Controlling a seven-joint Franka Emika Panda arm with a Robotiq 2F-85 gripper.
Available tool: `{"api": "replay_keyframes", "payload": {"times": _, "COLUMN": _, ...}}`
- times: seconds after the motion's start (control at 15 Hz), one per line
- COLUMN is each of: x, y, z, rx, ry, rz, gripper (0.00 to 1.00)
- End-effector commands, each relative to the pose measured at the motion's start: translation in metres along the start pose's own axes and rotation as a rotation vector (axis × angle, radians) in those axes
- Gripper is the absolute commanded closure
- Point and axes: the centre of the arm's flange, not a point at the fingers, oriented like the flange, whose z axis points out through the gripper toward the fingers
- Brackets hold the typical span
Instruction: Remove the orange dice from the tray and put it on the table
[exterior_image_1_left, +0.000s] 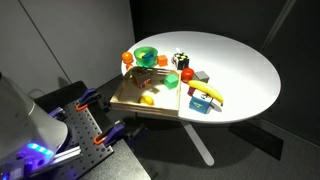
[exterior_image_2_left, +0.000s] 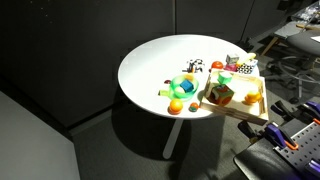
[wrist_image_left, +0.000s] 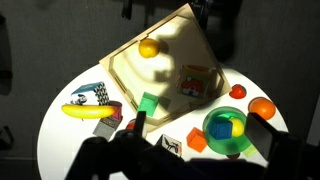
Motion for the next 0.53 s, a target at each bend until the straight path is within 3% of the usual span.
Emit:
{"api": "replay_keyframes", "payload": {"times": 0.0, "x": 0.022, "y": -0.001, "z": 0.005, "rx": 0.017, "ry": -0.024, "rz": 0.000, "gripper": 0.00}}
{"api": "replay_keyframes", "payload": {"times": 0.47, "x": 0.058, "y": -0.004, "z": 0.041, "rx": 0.004, "ry": -0.012, "rz": 0.037, "gripper": 0.00}}
